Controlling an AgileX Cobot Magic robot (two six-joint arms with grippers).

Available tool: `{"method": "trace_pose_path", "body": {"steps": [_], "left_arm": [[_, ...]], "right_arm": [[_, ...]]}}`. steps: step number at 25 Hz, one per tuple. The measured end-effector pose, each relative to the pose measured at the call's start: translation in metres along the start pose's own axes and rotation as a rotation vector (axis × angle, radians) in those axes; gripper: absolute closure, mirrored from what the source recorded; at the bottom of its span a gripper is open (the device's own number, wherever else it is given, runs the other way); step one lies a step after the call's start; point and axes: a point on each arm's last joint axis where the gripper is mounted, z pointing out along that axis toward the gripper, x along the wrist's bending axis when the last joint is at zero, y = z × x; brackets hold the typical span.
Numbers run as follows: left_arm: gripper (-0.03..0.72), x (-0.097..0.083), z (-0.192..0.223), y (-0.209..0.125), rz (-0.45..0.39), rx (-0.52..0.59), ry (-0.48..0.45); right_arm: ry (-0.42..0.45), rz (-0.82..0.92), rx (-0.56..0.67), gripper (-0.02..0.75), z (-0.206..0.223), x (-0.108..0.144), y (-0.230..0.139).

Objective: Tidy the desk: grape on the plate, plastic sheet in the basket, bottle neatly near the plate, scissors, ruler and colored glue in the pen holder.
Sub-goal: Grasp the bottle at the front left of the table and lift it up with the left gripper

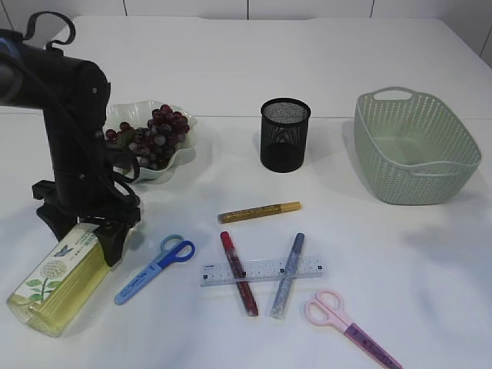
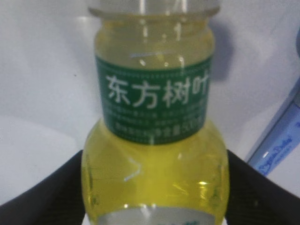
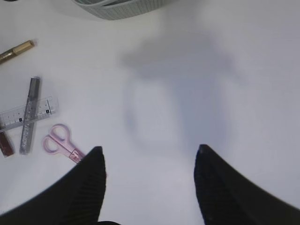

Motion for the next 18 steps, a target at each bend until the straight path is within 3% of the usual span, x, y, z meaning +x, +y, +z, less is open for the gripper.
{"method": "trace_pose_path", "body": {"steps": [7, 14, 18], "left_arm": [[0.107, -0.0003, 0.006, 0.0021, 0.003, 0.005, -0.002], [0.221, -0.0003, 0.0058, 0.0023, 0.002, 0.005, -0.004], [0.248, -0.0005, 0.0055, 0.0025, 0.003, 0.003, -0.007]], "right_arm": [[-0.015, -0.005, -0.002, 0.265, 0.0, -0.0014, 0.0002], [-0.016, -0.005, -0.002, 0.266, 0.0, -0.0015, 0.0002], [-0.018, -0.006, -0.002, 0.265, 0.0, -0.0017, 0.0002]]}}
